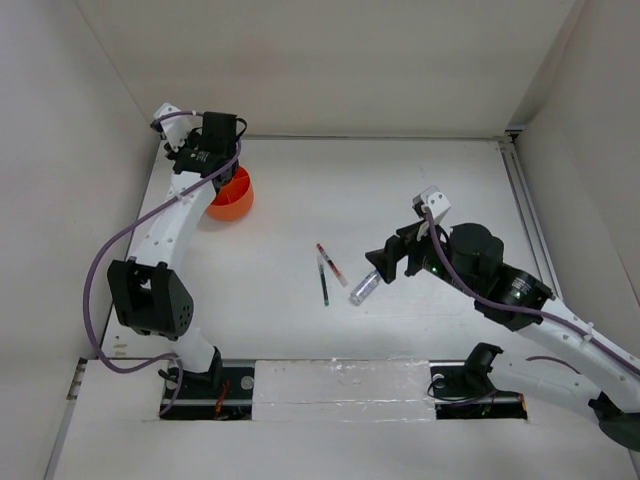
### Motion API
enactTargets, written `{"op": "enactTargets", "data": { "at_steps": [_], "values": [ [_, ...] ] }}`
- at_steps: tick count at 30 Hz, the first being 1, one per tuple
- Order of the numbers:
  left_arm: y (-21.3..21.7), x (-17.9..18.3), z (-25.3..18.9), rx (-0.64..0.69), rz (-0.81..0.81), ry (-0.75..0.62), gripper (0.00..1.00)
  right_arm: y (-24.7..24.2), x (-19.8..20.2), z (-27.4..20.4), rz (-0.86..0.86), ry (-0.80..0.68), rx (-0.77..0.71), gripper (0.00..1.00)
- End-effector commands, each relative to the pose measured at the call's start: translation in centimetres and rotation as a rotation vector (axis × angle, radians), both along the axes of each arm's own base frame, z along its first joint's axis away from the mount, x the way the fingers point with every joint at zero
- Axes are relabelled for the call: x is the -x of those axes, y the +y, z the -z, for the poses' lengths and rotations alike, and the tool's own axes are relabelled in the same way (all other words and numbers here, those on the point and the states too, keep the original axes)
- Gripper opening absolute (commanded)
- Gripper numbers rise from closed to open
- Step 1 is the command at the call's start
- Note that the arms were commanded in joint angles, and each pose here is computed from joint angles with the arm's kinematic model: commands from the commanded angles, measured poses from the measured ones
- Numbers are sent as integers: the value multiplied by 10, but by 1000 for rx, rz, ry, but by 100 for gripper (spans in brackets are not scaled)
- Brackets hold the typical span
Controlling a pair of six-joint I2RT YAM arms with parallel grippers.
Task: Sort the stationery into containers
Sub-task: Place the pen in the storage box.
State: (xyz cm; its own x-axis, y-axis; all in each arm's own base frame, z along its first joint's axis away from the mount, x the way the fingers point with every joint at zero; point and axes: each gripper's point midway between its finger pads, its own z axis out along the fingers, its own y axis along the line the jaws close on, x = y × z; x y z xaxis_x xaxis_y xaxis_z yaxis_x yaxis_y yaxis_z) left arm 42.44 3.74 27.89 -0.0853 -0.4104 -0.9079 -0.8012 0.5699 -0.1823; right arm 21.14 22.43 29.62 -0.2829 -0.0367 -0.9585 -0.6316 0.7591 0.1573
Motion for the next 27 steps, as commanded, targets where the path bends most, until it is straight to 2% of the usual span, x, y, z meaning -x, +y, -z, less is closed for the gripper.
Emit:
{"op": "enactTargets", "data": {
  "at_steps": [1,9,16,21,27],
  "values": [
    [16,0,-19,-69,-92,-71,0,8,2,-22,-47,-65,-63,99],
    [41,-4,-2,-115,-196,-89,0,15,3,-19,-75,-55,-60,99],
    [39,-14,16,-85,-210,-123,0,18,2,-14,-86,-53,-48,99],
    [37,-20,41,-77,-226,-83,0,19,3,-14,-95,-52,-49,99],
    [36,-30,49,-84,-236,-68,0,18,5,-16,-95,-58,-56,99]
  ]
}}
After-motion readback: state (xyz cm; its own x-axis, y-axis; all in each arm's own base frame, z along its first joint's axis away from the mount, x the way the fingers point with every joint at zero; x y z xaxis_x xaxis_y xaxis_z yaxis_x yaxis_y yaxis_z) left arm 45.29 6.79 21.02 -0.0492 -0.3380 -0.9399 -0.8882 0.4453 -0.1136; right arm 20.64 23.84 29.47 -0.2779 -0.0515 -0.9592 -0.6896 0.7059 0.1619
